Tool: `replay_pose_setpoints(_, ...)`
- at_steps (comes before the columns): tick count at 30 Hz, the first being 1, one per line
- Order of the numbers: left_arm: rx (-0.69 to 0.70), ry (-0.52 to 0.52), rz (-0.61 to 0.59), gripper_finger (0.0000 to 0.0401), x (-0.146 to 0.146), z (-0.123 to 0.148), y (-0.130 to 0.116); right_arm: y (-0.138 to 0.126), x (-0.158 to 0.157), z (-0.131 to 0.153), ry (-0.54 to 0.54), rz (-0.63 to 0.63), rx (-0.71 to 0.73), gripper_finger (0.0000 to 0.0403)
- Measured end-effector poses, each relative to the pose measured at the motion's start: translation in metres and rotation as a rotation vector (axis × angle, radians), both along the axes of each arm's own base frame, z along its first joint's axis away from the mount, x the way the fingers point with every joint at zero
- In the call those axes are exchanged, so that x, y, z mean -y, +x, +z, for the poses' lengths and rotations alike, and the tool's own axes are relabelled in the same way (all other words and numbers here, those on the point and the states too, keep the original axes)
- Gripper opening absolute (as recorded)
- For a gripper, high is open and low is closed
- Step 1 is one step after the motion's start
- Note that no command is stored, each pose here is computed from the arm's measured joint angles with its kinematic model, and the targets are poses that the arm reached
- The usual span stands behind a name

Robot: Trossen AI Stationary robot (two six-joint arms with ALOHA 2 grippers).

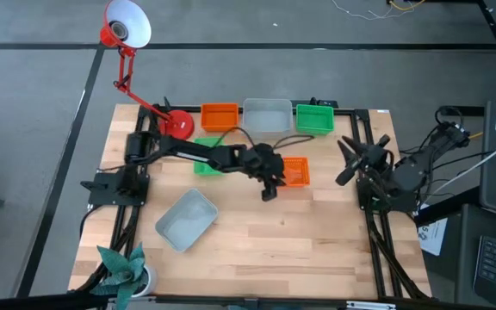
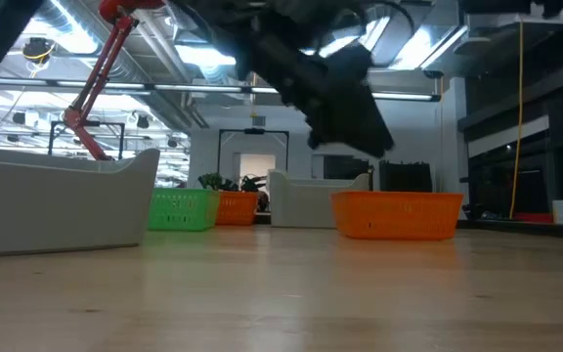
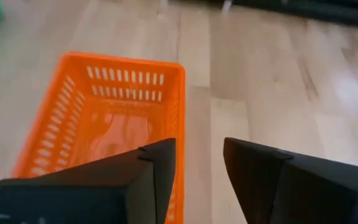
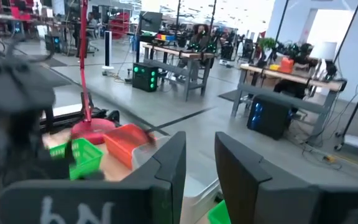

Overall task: Stack baskets by color
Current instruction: Stack the bottom orange bin on the top stacked orange bin

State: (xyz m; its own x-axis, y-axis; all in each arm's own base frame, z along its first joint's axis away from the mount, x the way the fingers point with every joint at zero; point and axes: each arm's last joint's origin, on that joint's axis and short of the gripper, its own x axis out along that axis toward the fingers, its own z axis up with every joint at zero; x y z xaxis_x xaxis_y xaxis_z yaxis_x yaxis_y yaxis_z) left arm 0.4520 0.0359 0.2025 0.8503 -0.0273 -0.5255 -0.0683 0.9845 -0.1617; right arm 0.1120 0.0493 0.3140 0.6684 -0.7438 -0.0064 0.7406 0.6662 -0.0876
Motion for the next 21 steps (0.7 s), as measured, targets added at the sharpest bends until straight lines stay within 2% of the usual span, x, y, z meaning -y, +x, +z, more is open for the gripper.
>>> replay_pose_setpoints(3,-0.086,0.016,0.000,0.0129,0.002,-0.009,0.014,-0.002,0.001,0.011,-0.015,0.000,-0.013,0.0086)
replay_pose_setpoints(8,-0.182,0.102,0.014,0.0127,-0.001,-0.015,0.030,-0.003,0.002,0.016,-0.038,0.001,-0.037,0.0086)
replay_pose_setpoints(21,-0.233,0.102,0.005,0.0126,0.002,-0.020,0.027,-0.003,0.002,0.016,-0.047,0.001,-0.047,0.0086)
